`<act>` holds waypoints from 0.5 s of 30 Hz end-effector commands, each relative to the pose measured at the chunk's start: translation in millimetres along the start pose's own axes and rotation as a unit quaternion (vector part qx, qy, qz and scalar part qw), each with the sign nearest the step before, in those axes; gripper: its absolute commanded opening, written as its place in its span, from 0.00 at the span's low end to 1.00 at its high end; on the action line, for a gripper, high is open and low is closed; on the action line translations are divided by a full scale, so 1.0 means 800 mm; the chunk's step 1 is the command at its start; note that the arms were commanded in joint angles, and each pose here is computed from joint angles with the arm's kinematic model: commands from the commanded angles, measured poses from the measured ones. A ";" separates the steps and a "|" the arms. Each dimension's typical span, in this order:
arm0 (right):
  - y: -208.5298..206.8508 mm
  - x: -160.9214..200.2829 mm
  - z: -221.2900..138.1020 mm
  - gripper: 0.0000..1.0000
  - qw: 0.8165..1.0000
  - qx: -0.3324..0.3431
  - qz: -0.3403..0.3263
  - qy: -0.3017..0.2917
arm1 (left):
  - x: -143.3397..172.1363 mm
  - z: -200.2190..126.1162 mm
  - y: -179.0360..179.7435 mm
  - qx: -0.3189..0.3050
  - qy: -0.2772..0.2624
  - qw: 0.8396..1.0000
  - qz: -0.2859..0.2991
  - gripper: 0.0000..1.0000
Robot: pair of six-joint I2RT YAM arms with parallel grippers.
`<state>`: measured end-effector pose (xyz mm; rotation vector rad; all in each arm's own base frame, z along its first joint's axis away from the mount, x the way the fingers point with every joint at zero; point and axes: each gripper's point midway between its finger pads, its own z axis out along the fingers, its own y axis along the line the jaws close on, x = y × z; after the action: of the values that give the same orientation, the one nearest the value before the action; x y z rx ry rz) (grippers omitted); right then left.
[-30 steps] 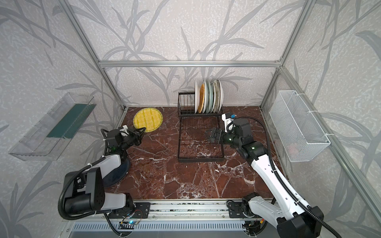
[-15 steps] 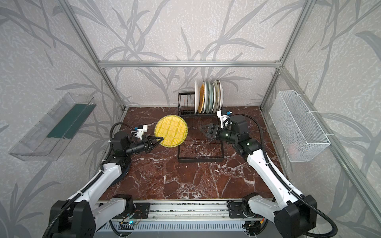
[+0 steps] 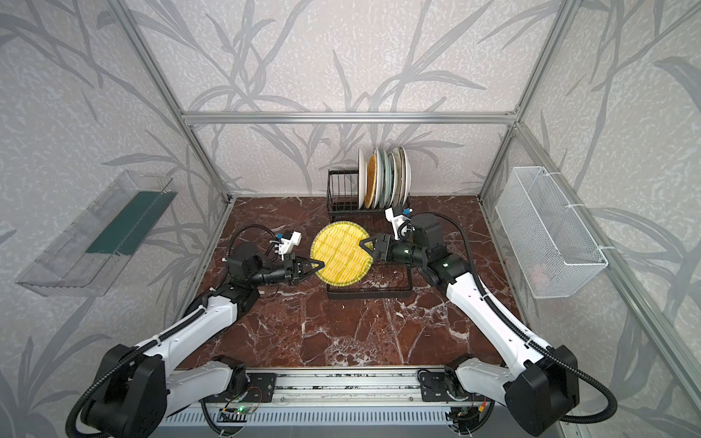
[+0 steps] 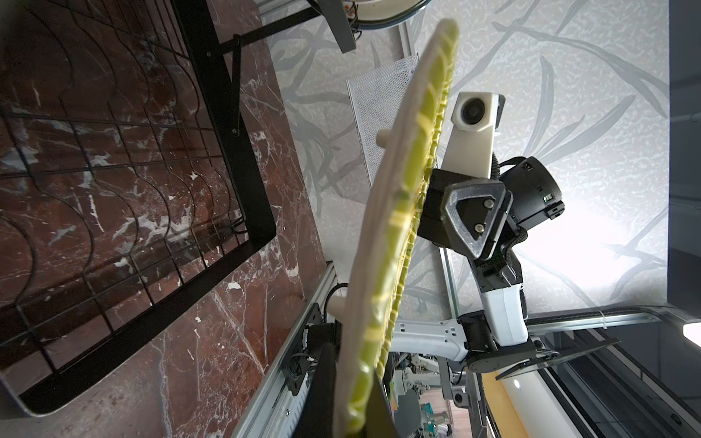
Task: Load plates into a dish rack
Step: Place the plate on the dish rack.
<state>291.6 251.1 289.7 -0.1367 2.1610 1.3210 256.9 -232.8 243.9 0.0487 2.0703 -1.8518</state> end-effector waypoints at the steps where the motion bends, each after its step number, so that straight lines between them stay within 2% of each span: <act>1: 0.013 -0.002 0.001 0.37 1.000 -0.017 -0.003 0.000 | -0.007 0.006 -0.037 0.042 0.003 0.998 0.049 0.00; 10: 0.012 0.007 0.003 0.03 1.000 -0.011 0.022 0.003 | -0.007 0.014 -0.013 0.025 0.011 0.999 0.038 0.00; 13: 0.015 0.004 -0.001 0.00 1.000 -0.005 0.022 -0.008 | -0.007 0.016 -0.007 0.022 0.013 0.999 0.034 0.00; 14: 0.014 0.003 -0.003 0.00 1.000 0.003 0.023 -0.012 | -0.008 0.016 -0.005 0.020 0.013 0.999 0.033 0.03; 15: 0.015 0.000 -0.007 0.00 1.000 0.009 0.021 -0.019 | -0.009 0.016 -0.004 0.017 0.010 0.999 0.033 0.14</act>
<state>292.3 250.5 278.5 -0.0840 2.1994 1.2681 262.0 -241.4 232.6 0.0529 2.0959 -1.8835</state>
